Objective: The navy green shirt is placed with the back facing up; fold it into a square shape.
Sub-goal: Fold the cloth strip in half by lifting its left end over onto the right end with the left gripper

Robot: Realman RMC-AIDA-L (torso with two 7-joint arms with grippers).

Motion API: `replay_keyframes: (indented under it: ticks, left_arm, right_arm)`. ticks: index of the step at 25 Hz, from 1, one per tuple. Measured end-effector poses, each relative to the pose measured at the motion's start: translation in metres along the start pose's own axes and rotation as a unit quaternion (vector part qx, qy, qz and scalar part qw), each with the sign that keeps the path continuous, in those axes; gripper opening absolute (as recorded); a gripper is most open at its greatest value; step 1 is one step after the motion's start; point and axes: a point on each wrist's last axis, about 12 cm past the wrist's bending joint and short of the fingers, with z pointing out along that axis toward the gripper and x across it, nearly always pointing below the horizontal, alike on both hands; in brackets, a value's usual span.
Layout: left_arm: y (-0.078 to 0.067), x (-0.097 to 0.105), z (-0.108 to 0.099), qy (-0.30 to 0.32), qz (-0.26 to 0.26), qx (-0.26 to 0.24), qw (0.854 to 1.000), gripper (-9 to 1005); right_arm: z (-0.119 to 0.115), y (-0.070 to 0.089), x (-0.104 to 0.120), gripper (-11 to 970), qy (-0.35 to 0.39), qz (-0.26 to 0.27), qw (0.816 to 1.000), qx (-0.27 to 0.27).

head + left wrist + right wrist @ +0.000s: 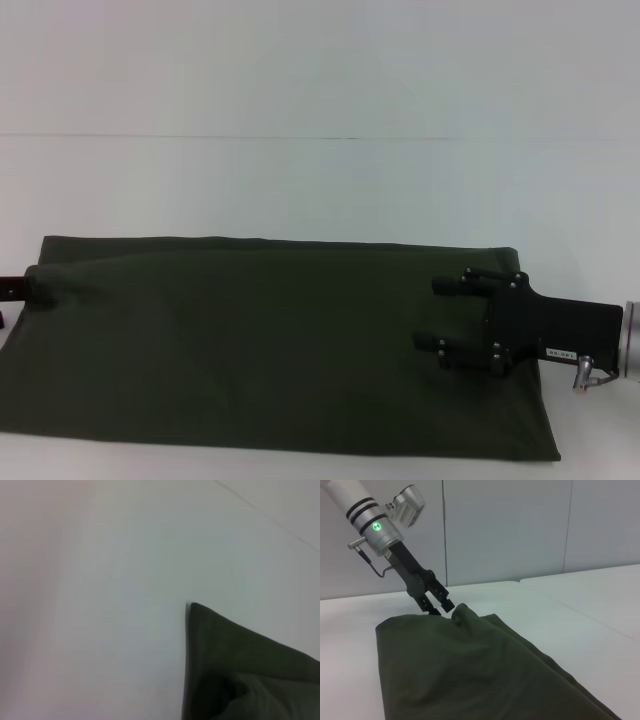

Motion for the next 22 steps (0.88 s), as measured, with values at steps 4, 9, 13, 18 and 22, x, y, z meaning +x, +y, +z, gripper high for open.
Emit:
replay_keyframes:
  ticks: [4, 9, 13, 18, 22]
  left_arm:
    - [-0.0013, 0.0004, 0.0014, 0.003, 0.003, 0.0, 1.0, 851]
    - [-0.0015, 0.0003, 0.0016, 0.001, 0.004, -0.002, 1.0, 850]
    - [-0.0011, 0.0013, 0.002, 0.002, 0.003, -0.002, 1.0, 850]
    - [-0.0025, 0.0025, 0.004, 0.004, 0.006, 0.0, 1.0, 849]
    - [-0.0039, 0.0026, 0.0053, 0.005, 0.007, 0.002, 1.0, 849]
  right_arm:
    - [0.0008, -0.0005, -0.0008, 765, 0.0, -0.001, 1.0, -0.001]
    - [0.0013, -0.0009, -0.0014, 764, 0.0, -0.002, 1.0, -0.001]
    - [0.0013, -0.001, -0.0015, 765, 0.0, -0.002, 1.0, -0.001]
    - [0.0016, -0.0013, -0.002, 765, 0.0, -0.003, 1.0, -0.001]
    - [0.0016, -0.0012, -0.0019, 764, 0.0, -0.003, 1.0, -0.001]
